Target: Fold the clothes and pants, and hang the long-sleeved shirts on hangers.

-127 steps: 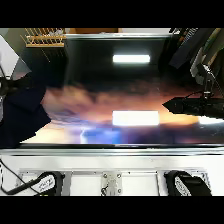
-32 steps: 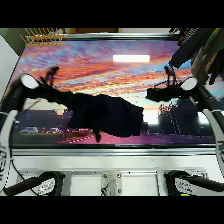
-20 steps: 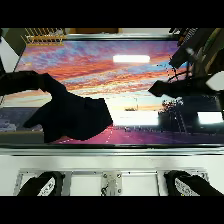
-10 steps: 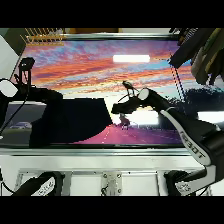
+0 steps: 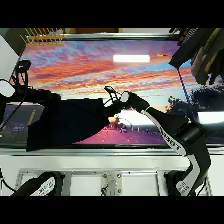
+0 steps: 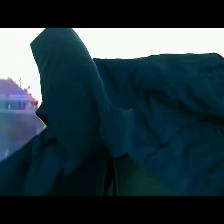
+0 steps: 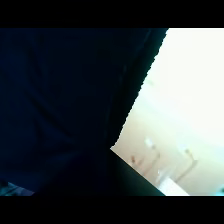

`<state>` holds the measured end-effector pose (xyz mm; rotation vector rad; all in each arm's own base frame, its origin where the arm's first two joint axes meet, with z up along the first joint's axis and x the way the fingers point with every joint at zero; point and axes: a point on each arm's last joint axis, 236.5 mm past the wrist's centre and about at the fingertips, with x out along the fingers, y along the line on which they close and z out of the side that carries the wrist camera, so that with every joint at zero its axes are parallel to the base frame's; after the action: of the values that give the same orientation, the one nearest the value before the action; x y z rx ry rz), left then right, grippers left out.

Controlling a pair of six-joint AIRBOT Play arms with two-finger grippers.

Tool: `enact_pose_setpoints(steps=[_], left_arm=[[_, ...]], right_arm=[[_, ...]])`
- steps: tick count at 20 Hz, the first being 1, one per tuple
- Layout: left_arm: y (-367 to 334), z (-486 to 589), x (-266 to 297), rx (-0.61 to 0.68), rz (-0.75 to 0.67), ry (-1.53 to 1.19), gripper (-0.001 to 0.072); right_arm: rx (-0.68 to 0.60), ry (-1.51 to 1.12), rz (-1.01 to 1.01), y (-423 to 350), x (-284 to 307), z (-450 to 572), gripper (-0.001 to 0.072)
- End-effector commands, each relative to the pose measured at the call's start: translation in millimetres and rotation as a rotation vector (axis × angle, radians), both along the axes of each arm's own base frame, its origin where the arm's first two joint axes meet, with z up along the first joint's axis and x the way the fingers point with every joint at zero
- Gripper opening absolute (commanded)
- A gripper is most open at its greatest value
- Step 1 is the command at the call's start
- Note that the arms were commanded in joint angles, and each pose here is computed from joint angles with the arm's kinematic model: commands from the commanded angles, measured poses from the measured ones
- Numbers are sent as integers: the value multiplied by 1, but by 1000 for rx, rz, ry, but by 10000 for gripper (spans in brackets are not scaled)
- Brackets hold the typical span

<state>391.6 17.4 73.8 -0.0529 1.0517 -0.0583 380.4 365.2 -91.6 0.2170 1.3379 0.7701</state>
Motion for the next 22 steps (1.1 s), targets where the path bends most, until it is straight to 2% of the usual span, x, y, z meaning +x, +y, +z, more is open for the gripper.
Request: enact_pose_setpoints(steps=[1,5,9,12,13,14,15,16,17,18,19,22], left_arm=[[-5,30,14,14,-21,-76,8],[-50,80,63,24,-135,-214,7],[-119,79,134,25,-270,-317,8],[-161,58,176,12,-326,-325,9],[-170,48,183,9,-337,-314,199],[-176,39,187,-2,-333,-289,585],[-175,33,187,-24,-303,-249,687],[-166,28,184,-46,-260,-199,689],[-150,24,180,-70,-197,-141,689],[-131,20,173,-83,-142,-88,688],[-108,14,162,-98,-73,-24,689],[-51,-17,113,-113,62,142,689]], right_arm=[[-94,-134,7,-53,30,38,10],[-371,-216,-114,-193,49,96,10],[-407,-158,-216,-246,34,105,10],[-399,-162,-297,-263,46,105,11],[-391,-179,-327,-266,54,105,11],[-381,-197,-367,-271,63,106,13],[-371,-210,-407,-277,70,108,22],[-361,-220,-446,-283,76,111,59],[-357,-223,-466,-289,79,112,307],[-360,-219,-482,-298,80,113,622],[-364,-209,-497,-306,78,114,681],[-374,-181,-531,-330,60,134,680]])
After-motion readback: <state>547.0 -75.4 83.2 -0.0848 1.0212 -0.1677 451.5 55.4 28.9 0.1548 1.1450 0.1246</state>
